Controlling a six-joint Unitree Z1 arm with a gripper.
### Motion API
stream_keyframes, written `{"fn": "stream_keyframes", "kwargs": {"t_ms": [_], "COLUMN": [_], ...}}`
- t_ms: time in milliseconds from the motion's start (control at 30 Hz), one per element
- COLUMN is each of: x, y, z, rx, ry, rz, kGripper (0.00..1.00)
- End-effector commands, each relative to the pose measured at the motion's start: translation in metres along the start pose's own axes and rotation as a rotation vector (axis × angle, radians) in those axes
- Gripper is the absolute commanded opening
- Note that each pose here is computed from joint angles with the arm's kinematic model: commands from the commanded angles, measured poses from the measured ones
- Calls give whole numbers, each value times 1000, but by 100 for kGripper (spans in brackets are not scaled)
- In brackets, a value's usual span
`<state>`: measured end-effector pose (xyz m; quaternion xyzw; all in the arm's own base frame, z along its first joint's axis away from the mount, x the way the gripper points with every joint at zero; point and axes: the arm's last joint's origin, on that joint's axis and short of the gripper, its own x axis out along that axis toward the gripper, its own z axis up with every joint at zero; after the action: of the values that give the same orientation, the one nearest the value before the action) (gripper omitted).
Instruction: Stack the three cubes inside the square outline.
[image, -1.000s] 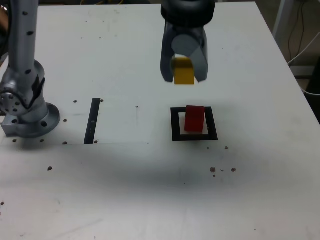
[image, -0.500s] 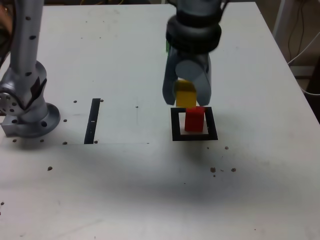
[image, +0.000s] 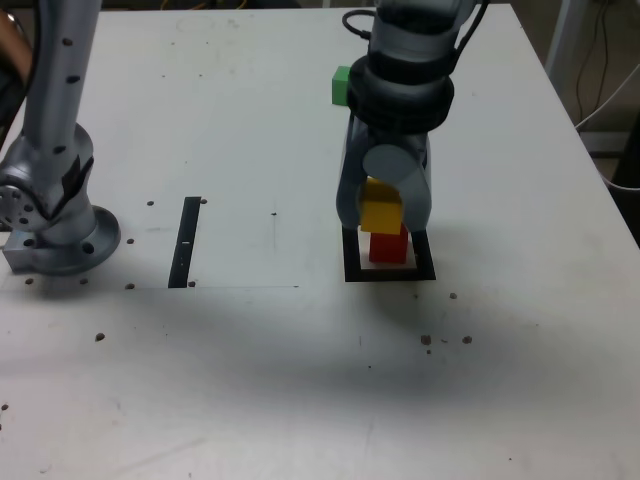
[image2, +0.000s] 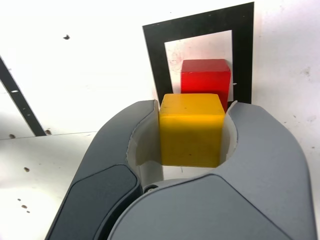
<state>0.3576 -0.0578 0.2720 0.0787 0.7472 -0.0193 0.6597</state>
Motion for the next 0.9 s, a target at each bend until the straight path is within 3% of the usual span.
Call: {"fn": "stream_keyframes", "kwargs": {"t_ms": [0,867], "x": [3,16], "y": [-1,7], "z": [2,7], "rx": [0,-11], "ry": [4,-8], "rz": [-1,10], "kGripper": [18,21]}}
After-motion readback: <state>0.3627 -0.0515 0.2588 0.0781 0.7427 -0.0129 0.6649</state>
